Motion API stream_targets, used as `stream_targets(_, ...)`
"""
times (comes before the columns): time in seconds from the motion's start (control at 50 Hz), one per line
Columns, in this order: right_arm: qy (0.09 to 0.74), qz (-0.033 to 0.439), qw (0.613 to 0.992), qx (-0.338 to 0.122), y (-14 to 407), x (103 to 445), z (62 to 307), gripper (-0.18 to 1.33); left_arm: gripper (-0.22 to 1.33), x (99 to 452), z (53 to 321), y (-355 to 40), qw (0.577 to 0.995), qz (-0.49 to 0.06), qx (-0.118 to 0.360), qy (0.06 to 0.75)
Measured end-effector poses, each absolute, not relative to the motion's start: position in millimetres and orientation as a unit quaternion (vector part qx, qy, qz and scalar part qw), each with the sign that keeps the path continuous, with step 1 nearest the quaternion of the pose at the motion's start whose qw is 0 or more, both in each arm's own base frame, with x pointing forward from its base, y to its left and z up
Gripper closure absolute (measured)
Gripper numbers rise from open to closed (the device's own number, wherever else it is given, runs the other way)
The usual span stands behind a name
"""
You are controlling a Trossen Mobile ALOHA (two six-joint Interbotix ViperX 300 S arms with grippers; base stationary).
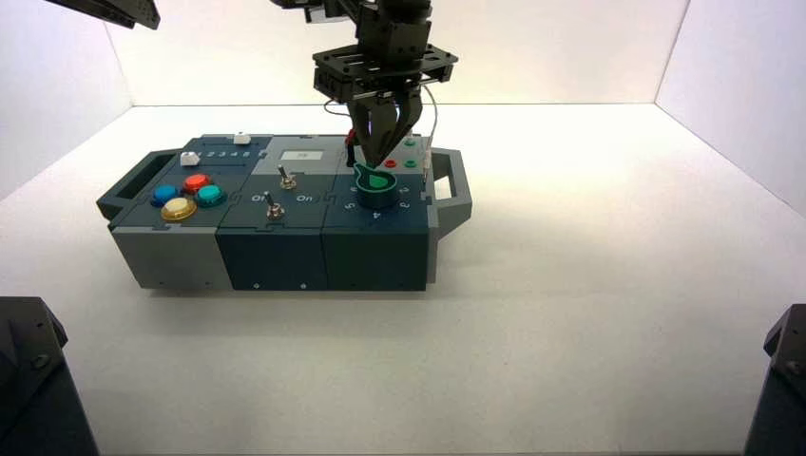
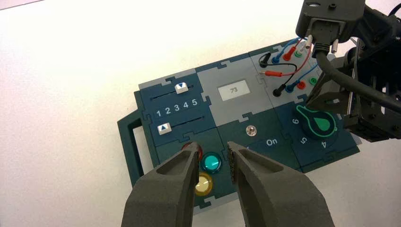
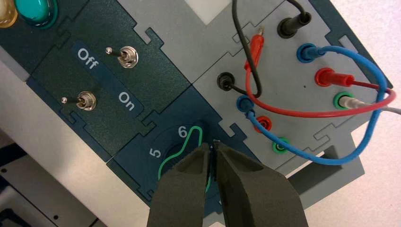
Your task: Turn the knob to position 6.
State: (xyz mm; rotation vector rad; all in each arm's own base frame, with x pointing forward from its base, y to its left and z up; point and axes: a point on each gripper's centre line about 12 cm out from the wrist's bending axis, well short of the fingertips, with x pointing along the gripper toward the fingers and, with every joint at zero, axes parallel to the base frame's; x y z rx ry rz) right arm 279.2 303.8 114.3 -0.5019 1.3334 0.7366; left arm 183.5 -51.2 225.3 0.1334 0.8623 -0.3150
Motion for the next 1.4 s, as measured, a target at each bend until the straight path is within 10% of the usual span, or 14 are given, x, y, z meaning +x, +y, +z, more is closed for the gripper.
stream_targets(1.4, 0.590, 0.362, 0.677, -0.251, 331.4, 254.3, 127.1, 1.15, 0.38, 183.8, 225.2, -51.3, 0.894, -0.152, 0.064, 0.416)
